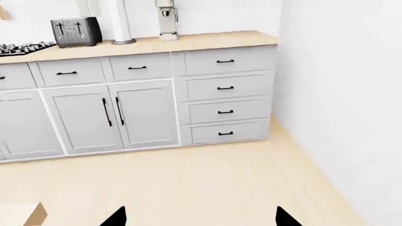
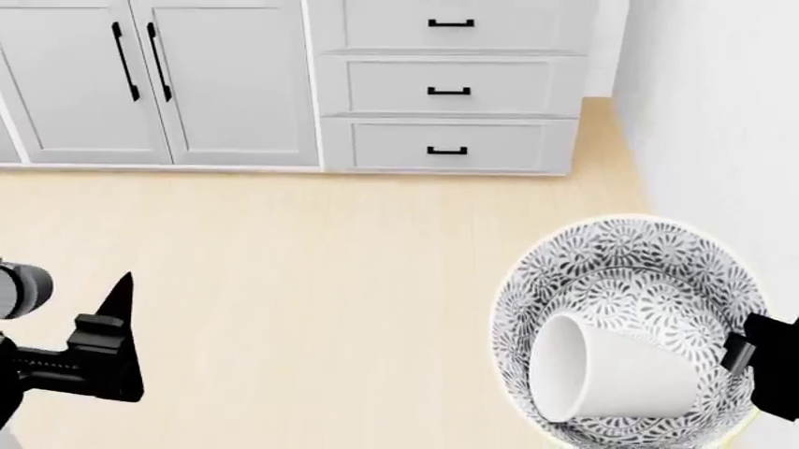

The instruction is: Place the cup inside the bowl on the dining table and move the bowl to any counter.

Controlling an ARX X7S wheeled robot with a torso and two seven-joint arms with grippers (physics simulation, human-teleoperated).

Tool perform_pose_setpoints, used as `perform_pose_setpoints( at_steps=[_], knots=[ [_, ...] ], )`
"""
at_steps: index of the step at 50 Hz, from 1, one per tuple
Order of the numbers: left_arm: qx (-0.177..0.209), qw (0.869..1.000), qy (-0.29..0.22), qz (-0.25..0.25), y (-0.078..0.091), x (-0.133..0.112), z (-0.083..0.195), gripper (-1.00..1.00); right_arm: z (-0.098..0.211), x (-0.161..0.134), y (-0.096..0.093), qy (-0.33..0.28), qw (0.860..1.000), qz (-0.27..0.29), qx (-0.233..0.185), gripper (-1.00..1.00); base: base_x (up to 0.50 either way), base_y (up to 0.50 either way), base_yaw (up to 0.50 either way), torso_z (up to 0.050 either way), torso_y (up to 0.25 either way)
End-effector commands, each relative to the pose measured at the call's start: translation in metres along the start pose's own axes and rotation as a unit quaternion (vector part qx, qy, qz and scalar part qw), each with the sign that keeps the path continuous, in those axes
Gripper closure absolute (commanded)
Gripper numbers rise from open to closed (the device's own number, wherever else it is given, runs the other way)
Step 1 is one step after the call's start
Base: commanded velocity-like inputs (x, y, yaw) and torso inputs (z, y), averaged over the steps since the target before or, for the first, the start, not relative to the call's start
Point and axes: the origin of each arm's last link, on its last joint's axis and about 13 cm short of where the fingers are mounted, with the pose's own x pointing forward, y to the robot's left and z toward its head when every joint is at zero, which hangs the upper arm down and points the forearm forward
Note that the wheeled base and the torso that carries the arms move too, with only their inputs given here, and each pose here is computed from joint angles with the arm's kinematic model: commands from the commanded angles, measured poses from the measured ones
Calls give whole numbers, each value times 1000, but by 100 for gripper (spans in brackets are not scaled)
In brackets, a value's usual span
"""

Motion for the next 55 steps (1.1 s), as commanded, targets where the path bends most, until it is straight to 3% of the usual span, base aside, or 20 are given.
perform_pose_setpoints(
  at_steps=[1, 3, 11, 16, 18, 29, 38, 48, 55],
  knots=[
    [73, 994, -73, 27, -7, 1, 1, -100, 5, 3, 5, -9, 1000, 16, 2, 100, 500, -16, 0, 0, 0],
    [96, 989, -103, 43, -10, 1, -2, -100, 5, 4, 5, -8, 1000, 17, 2, 100, 500, -20, 0, 0, 0],
    [69, 993, -87, 46, -24, 19, -15, -100, 9, 4, 7, -8, 1000, 18, 1, 100, 500, -19, 0, 0, 1],
    [50, 993, -91, 52, -23, 20, -13, -100, 11, 4, 9, -9, 1000, 18, -2, 100, 500, -17, 0, 0, 2],
    [32, 993, -94, 60, -15, 13, -11, -100, 11, 6, 9, -8, 1000, 19, 0, 100, 500, -18, 0, 0, 0],
    [43, 993, -94, 56, -5, -3, -18, -100, 13, 8, 11, -7, 1000, 20, 0, 100, 500, -19, 0, 0, 2],
    [42, 993, -91, 55, -14, 6, -19, -100, 11, 10, 11, -6, 1000, 21, 1, 100, 500, -18, 0, 0, 1],
    [37, 994, -90, 53, -6, -3, -19, -100, 11, 10, 11, -6, 1000, 21, 0, 100, 500, -17, 0, 0, 2],
    [37, 994, -90, 54, -12, 5, -19, -100, 11, 10, 11, -4, 1000, 20, 0, 100, 500, -18, 0, 0, 1]
  ],
)
